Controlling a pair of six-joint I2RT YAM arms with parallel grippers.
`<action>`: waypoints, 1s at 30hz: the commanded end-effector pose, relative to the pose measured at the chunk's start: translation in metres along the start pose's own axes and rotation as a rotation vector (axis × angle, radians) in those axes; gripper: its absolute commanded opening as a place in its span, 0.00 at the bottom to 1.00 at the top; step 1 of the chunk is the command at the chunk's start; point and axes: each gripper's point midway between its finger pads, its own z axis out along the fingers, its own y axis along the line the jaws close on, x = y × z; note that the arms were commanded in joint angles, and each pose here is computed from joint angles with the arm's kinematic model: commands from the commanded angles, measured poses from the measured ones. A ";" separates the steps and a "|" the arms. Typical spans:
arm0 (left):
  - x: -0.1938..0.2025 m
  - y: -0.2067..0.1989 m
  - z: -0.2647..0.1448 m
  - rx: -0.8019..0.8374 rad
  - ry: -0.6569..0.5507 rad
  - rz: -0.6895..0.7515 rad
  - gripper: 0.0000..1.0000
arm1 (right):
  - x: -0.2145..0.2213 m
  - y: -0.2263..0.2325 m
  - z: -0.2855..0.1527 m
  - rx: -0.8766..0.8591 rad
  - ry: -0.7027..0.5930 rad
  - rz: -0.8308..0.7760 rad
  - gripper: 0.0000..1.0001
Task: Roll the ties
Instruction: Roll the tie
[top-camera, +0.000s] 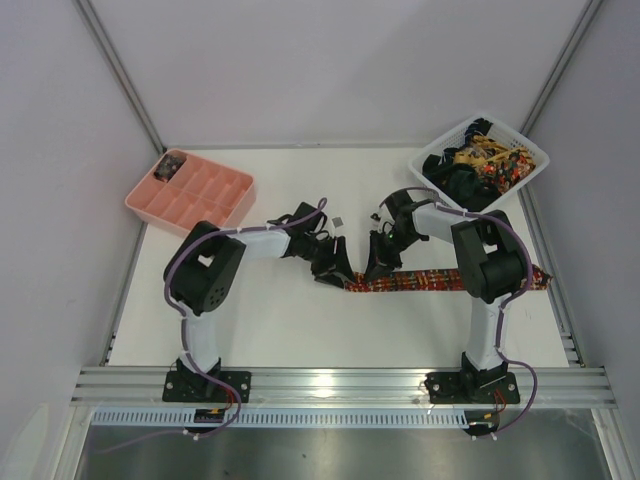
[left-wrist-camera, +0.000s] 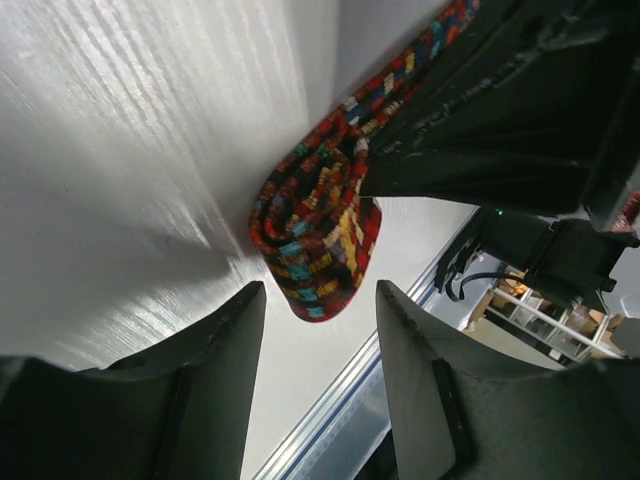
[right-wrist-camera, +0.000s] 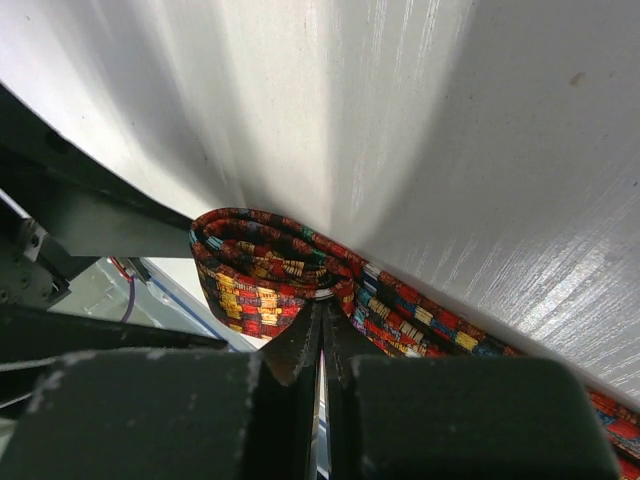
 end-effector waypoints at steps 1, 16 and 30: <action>-0.010 -0.017 0.003 0.059 -0.010 0.007 0.53 | -0.005 -0.004 -0.004 0.039 -0.035 -0.029 0.03; -0.008 -0.009 -0.013 -0.024 -0.026 0.039 0.01 | -0.003 0.021 0.009 0.027 -0.023 -0.063 0.03; -0.006 -0.015 -0.037 -0.083 -0.037 0.082 0.03 | -0.009 0.060 0.031 -0.051 0.003 -0.071 0.03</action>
